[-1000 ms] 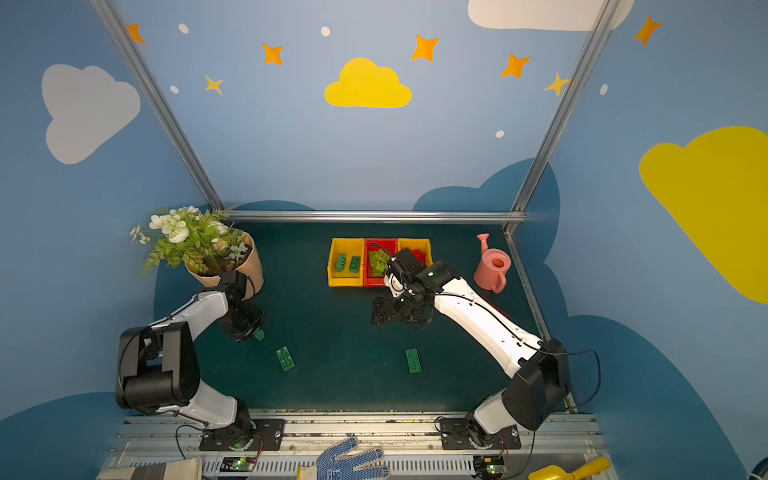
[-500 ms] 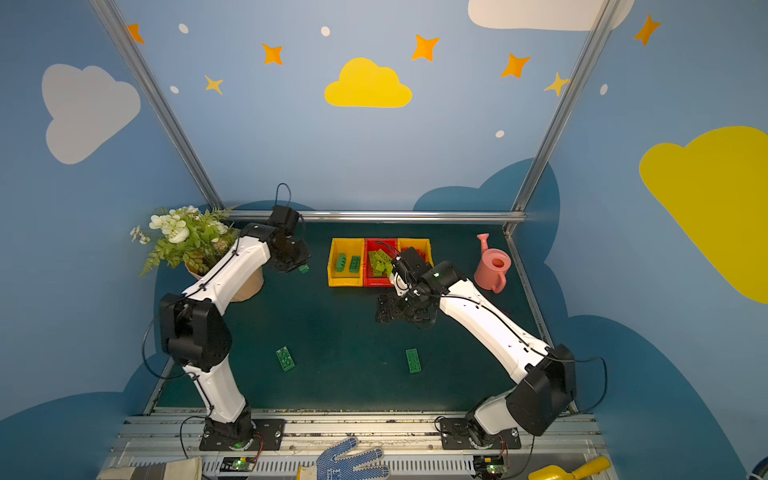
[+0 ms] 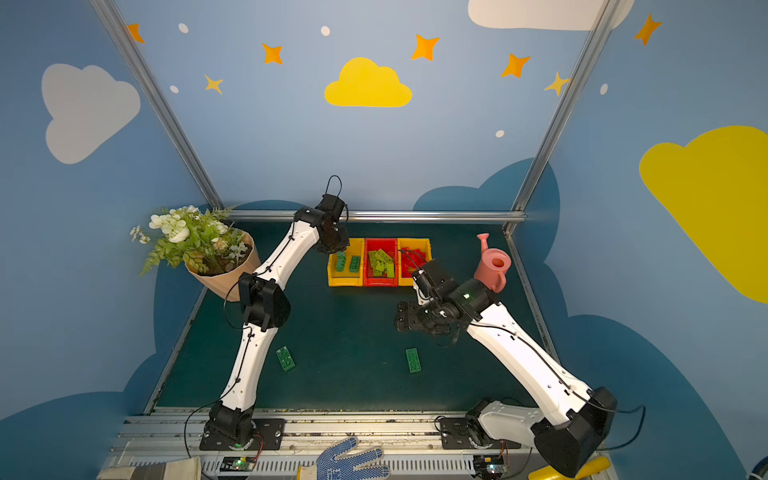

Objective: Sort the legos into containers by color
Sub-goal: 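Carry the green brick over the yellow bin and open the left gripper, then lower the left gripper onto a green brick near the plant and grasp it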

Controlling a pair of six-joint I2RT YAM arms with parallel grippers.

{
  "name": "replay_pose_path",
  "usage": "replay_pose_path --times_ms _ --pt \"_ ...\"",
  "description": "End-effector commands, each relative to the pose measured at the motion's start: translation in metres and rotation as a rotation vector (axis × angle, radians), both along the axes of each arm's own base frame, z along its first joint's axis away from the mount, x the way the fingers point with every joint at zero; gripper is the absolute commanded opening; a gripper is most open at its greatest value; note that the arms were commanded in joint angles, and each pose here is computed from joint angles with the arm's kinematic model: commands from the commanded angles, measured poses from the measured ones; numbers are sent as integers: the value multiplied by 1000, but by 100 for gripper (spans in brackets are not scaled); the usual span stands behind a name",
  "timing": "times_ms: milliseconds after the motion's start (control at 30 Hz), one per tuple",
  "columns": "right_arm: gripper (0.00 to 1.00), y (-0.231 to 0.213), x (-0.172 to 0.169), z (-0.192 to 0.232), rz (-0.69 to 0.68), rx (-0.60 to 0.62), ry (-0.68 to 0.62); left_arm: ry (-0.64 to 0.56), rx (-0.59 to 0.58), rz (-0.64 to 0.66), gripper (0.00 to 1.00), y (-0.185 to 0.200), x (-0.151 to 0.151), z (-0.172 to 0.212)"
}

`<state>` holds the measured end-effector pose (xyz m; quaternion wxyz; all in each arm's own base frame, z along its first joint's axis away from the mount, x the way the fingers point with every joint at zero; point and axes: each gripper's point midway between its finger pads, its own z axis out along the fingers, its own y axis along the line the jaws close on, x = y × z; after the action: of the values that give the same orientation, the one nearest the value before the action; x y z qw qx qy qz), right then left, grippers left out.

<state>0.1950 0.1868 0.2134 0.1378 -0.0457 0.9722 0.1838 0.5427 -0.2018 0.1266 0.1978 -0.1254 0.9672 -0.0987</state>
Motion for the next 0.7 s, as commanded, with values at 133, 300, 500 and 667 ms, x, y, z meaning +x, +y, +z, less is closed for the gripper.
replay_pose_path --times_ms 133,300,500,667 --pt "91 -25 -12 -2 -91 -34 5 4 -67 0 79 -9 -6 13" --pt "91 -24 -14 -4 -74 -36 11 -20 -80 19 81 -6 -20 39" --pt "91 -9 -6 -8 -7 -26 24 -2 -13 94 82 29 -75 46" --pt "91 8 -1 -13 69 -1 42 9 36 219 83 77 -157 38"
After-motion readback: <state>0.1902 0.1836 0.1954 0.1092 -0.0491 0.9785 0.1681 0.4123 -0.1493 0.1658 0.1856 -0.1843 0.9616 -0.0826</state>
